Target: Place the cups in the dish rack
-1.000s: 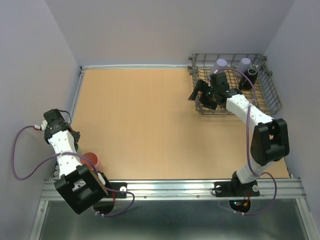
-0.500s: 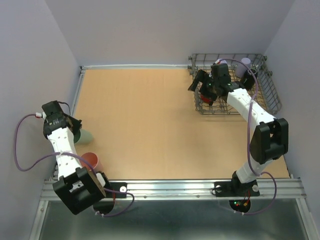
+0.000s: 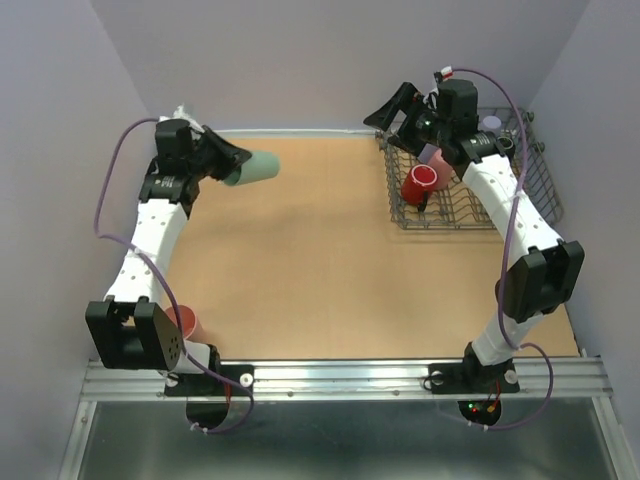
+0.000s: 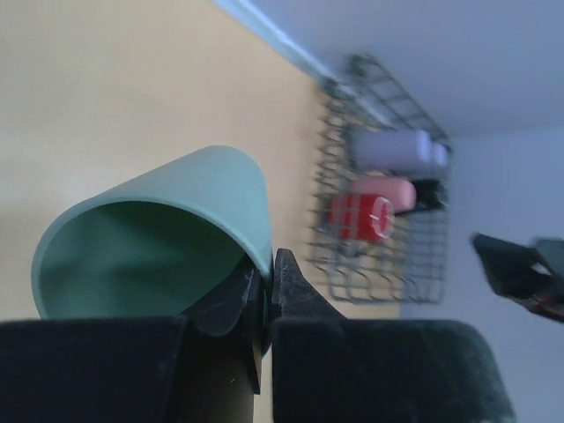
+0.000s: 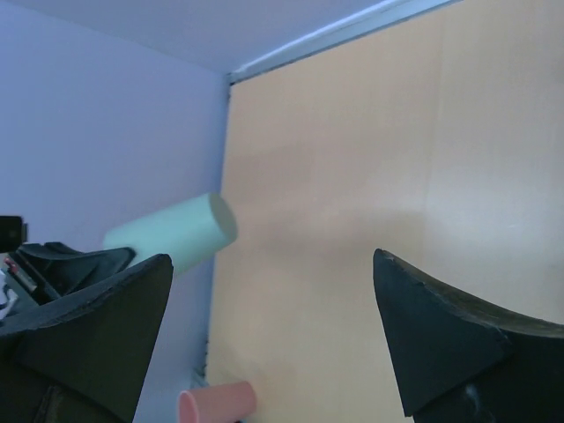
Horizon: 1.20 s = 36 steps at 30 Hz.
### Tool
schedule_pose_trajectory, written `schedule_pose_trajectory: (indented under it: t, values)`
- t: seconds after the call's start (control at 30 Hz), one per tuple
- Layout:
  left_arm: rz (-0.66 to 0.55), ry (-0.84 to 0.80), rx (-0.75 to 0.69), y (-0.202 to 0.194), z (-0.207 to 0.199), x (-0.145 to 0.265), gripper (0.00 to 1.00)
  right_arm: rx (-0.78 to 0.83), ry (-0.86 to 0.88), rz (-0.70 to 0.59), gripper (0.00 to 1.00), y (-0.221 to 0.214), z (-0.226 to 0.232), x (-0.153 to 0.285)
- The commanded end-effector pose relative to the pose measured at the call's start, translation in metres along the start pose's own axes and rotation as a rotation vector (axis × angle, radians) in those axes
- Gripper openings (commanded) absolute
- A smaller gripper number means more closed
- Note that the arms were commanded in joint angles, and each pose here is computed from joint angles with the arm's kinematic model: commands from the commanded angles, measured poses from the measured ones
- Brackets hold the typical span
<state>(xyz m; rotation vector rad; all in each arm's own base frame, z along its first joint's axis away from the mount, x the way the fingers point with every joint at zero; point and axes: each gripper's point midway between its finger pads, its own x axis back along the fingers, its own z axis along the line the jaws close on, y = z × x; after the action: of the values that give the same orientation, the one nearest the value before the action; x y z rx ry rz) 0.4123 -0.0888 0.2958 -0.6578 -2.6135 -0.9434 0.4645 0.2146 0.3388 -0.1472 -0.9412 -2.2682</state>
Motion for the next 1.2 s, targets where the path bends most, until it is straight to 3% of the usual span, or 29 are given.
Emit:
schedule_pose_trajectory:
  t: [0.0,0.03,0.1,0.13,0.3,0.63,1.17]
  values:
    - [0.048,-0.539,-0.005,-0.006,-0.139,0.027,0.00,-0.120,0.245,-0.017,1.00,0.016,0.063,0.034]
    - [0.047,-0.703,-0.025,-0.010,-0.161,0.038,0.00,-0.177,0.248,0.006,1.00,0.002,0.051,0.029]
    - [0.059,-0.885,0.079,-0.006,-0.187,0.059,0.00,-0.259,0.377,-0.048,1.00,0.014,0.075,0.043]
    - [0.105,-0.901,0.168,-0.009,-0.186,0.053,0.00,-0.301,0.446,-0.068,1.00,0.014,0.080,0.044]
    - [0.149,-1.072,0.199,-0.012,-0.211,0.062,0.00,-0.354,0.533,-0.073,1.00,0.014,0.087,0.049]
    - [0.198,-1.086,0.254,-0.024,-0.221,0.044,0.00,-0.351,0.602,-0.095,1.00,0.030,0.111,0.042]
    - [0.190,-1.160,0.310,-0.028,-0.218,0.037,0.00,-0.305,0.563,-0.033,1.00,0.008,0.126,0.008]
